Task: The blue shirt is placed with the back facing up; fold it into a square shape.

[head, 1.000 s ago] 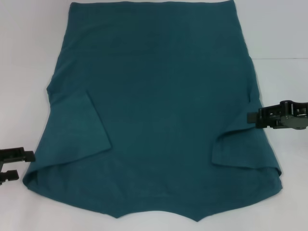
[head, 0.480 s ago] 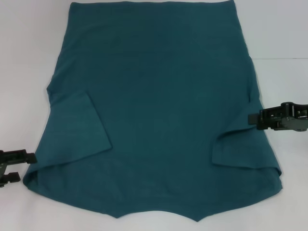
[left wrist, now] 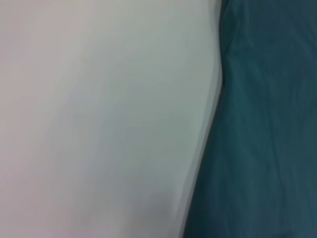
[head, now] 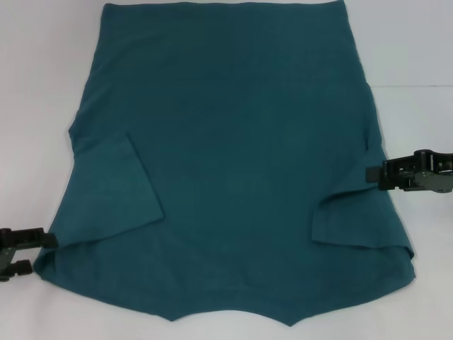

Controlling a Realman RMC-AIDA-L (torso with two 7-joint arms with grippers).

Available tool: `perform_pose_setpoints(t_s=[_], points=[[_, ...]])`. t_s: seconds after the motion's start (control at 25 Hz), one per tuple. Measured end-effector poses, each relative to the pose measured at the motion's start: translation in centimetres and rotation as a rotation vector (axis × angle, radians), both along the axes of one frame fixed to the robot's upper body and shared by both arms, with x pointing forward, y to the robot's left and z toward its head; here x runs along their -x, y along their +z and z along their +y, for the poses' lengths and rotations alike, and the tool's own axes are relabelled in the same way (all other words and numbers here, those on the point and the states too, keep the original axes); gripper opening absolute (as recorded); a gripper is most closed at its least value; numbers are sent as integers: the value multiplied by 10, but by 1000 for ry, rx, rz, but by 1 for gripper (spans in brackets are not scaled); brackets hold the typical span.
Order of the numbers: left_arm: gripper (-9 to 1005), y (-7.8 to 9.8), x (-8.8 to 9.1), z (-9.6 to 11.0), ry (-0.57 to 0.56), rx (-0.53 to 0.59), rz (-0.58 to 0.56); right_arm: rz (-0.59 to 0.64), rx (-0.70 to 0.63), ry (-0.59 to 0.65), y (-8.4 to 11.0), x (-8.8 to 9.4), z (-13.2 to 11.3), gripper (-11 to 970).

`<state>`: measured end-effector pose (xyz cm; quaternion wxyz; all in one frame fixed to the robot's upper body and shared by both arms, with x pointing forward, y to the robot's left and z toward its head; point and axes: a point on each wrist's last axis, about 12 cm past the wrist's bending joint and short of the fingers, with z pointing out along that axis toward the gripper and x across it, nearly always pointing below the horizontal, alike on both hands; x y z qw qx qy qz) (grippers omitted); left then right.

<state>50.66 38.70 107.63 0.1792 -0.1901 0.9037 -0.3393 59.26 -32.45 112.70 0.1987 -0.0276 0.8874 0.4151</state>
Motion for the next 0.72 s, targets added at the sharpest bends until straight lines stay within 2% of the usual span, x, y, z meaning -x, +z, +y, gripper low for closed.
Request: perform_pose_setpoints(t_s=[0.28, 0.72], points=[[734, -4, -2, -8, -26, 14, 6, -2, -4, -8, 0, 0, 0, 476], [729, -2, -15, -26, -87, 39, -11, -2, -8, -13, -1, 1, -1, 477]])
